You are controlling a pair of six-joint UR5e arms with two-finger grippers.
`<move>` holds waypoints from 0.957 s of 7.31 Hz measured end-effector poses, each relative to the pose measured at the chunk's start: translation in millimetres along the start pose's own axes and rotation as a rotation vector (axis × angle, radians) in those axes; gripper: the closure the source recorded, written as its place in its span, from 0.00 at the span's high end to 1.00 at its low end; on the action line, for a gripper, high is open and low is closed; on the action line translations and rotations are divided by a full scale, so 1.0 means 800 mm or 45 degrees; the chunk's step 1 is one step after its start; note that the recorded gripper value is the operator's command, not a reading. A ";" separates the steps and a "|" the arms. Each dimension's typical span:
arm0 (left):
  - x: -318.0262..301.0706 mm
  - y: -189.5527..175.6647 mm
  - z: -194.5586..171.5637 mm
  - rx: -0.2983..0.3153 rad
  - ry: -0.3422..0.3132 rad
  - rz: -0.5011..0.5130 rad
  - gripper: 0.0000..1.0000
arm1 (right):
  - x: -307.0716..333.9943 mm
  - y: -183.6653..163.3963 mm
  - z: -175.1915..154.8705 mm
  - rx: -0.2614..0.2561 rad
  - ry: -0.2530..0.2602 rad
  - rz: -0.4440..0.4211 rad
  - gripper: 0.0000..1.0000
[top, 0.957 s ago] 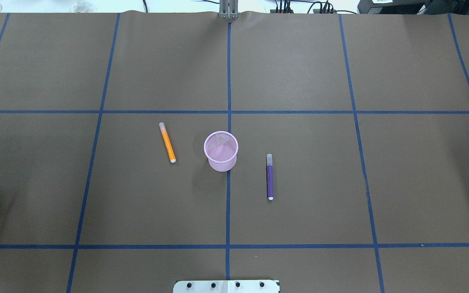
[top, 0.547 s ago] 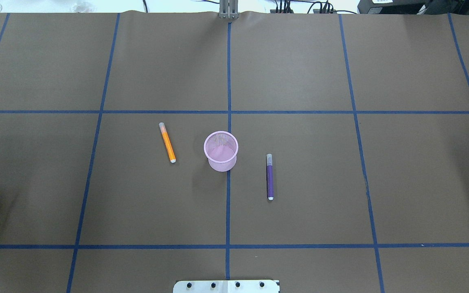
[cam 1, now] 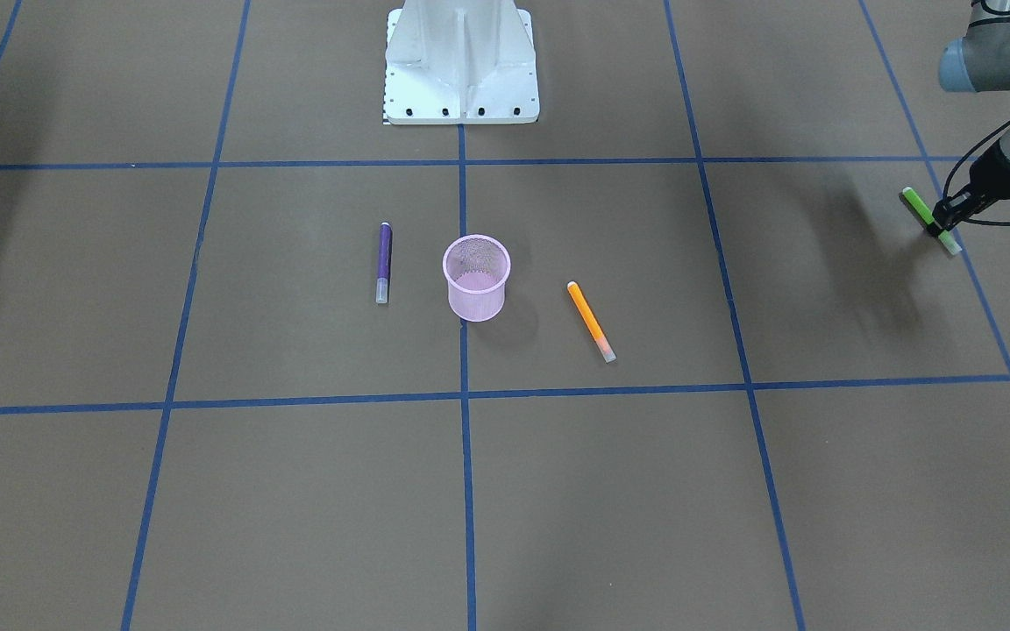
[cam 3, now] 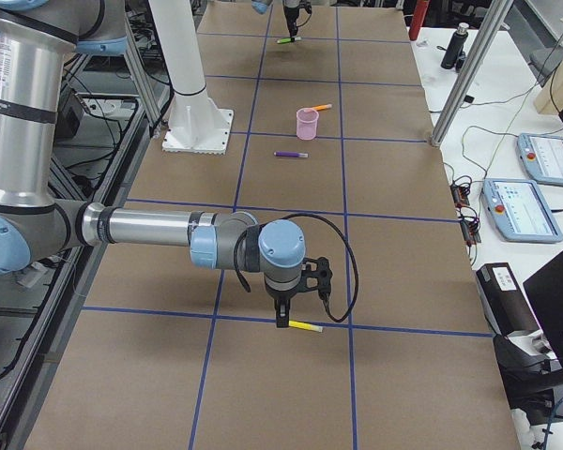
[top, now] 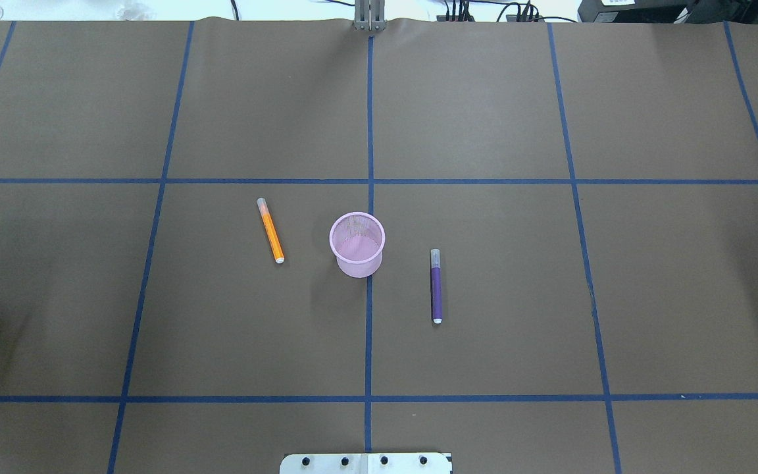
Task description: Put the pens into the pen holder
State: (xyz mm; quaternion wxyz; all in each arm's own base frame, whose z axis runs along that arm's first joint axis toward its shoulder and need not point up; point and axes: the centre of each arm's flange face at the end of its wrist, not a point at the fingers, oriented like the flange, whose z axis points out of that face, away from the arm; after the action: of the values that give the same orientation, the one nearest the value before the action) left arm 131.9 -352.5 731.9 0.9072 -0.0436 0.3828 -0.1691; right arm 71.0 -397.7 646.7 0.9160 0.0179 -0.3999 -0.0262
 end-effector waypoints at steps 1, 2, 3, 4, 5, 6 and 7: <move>0.001 0.001 -0.002 0.001 0.004 0.002 0.00 | 0.000 0.000 0.000 0.001 0.000 -0.001 0.99; 0.006 0.002 -0.006 0.003 0.014 0.008 0.00 | 0.000 -0.001 0.000 0.002 0.000 -0.002 0.99; 0.016 0.002 -0.014 0.009 0.032 0.017 0.00 | -0.001 -0.001 -0.001 0.004 0.002 -0.004 0.99; 0.032 0.002 -0.025 0.012 0.062 0.031 0.00 | -0.001 -0.001 -0.002 0.006 0.008 -0.009 0.99; 0.057 0.003 -0.040 0.010 0.113 0.055 0.00 | 0.000 0.000 -0.002 0.006 0.015 -0.011 0.99; 0.085 0.000 -0.061 0.023 0.173 0.083 0.00 | 0.003 0.002 0.001 0.001 0.019 -0.010 0.99; 0.118 -0.011 -0.083 0.051 0.225 0.084 0.00 | 0.009 0.004 0.006 -0.009 0.025 -0.003 0.99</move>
State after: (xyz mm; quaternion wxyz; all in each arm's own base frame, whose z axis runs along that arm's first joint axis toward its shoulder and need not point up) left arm 144.0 -389.8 622.7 0.8757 0.0024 0.4590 -0.1499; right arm 72.5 -394.6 655.8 0.9199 0.0155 -0.3909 -0.0284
